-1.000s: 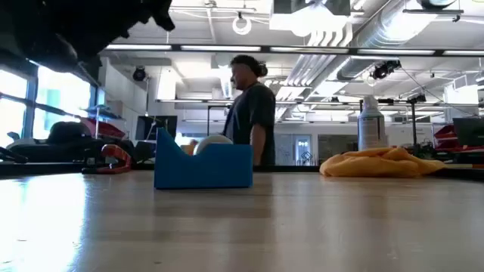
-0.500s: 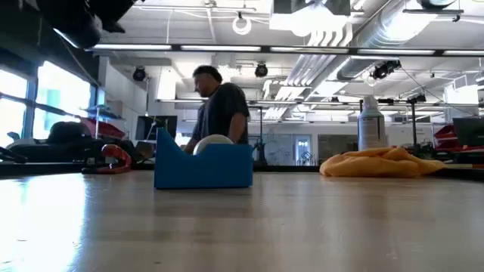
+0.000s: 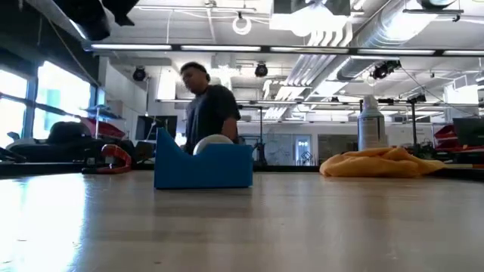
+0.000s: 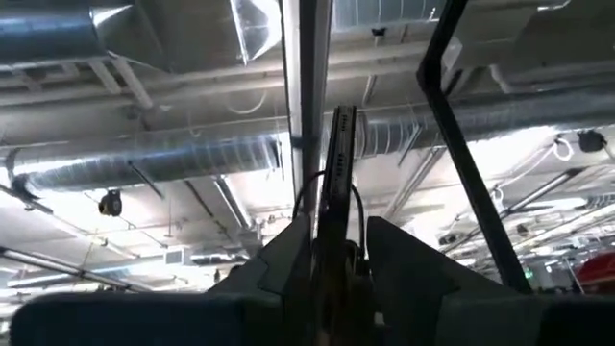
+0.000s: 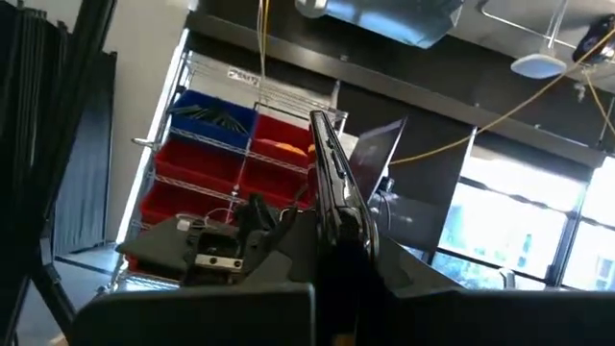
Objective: Apply microfiber cloth
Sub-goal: Spray the back of the black cellphone using the white spray bottle
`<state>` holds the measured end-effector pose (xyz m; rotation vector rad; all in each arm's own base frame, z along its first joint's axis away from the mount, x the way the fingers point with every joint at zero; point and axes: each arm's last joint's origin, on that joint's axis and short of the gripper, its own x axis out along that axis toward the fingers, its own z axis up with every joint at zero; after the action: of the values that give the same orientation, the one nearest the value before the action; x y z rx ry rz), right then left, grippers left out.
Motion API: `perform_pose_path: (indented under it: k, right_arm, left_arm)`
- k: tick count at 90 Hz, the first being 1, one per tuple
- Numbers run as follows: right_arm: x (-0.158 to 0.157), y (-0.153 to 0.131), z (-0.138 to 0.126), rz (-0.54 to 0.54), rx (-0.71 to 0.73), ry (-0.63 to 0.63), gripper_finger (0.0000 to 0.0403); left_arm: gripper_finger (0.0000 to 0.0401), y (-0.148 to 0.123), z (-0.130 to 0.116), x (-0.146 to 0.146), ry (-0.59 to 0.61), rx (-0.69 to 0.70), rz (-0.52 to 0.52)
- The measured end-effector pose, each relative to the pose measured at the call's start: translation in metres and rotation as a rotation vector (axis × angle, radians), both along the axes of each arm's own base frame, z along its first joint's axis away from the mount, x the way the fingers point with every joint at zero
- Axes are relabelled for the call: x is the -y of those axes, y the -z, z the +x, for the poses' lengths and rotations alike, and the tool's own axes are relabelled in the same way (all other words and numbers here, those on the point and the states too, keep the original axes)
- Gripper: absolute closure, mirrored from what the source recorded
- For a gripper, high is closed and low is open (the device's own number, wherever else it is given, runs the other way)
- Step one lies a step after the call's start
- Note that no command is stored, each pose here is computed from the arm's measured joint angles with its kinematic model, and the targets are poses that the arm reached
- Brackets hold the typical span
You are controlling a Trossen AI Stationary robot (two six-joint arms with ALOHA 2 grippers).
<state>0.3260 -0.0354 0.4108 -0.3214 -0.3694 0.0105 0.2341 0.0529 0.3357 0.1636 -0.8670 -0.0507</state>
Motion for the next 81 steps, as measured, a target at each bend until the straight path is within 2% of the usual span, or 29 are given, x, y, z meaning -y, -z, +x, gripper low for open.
perform_pose_path:
  k: [15,37,81]
  right_arm:
    - [0.0,0.0,0.0,-0.007,0.001,0.001,0.0402]
    - [0.0,0.008,0.011,-0.044,0.013,-0.052,0.0402]
    - [-0.002,0.007,0.015,-0.061,0.117,-0.114,0.0402]
  left_arm:
    - [0.0316,-0.004,-0.002,0.001,0.003,0.035,0.01]
    - [0.0316,-0.02,0.007,0.008,0.091,0.025,0.018]
    - [0.0316,-0.04,0.015,0.027,0.087,0.152,0.096]
